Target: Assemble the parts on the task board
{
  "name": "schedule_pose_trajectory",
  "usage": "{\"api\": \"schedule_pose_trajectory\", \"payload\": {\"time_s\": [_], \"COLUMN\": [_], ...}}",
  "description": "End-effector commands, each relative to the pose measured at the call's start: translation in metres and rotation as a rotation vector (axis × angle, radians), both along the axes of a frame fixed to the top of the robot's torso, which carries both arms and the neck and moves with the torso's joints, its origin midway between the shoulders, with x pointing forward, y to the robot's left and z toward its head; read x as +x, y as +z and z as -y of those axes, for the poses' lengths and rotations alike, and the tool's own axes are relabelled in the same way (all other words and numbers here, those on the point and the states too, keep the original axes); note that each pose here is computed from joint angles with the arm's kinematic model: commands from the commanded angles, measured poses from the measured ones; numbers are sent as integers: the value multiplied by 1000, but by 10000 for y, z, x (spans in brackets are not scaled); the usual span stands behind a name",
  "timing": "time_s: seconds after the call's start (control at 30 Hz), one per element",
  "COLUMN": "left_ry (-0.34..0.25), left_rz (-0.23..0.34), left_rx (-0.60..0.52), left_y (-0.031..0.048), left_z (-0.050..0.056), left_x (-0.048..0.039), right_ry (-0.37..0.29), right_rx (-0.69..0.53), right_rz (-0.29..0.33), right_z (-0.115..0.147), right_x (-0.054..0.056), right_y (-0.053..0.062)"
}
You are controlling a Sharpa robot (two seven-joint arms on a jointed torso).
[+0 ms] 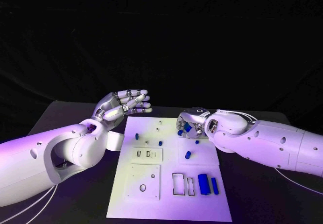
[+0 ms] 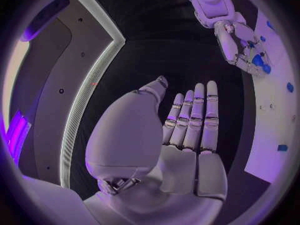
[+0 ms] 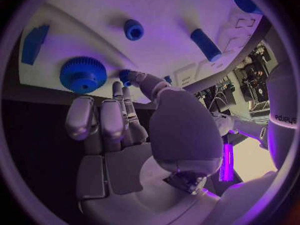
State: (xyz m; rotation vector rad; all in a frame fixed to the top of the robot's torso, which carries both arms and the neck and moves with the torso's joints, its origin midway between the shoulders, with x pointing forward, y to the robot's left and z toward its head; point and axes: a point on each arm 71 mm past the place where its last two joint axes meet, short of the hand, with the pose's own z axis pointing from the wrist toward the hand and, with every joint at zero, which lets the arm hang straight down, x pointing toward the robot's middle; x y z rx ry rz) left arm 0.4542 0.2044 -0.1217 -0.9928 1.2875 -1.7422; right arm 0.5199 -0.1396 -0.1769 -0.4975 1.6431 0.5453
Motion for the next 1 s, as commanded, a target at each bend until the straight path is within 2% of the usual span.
{"api": "schedule_pose_trajectory", "payload": {"time_s": [0.03,1.0], "left_ry": [-22,-22], "left_rz": [7,1], "left_rx": [-6,-4], "left_y": [15,9], "left_z": [18,9], "left_x": [-3,9], "right_ry": [5,-15], "right_rx": [-1,2], "right_rz": [-4,-3], "right_z": [-5,-33], "right_x": [-3,11], "right_y": [-10,-49]}}
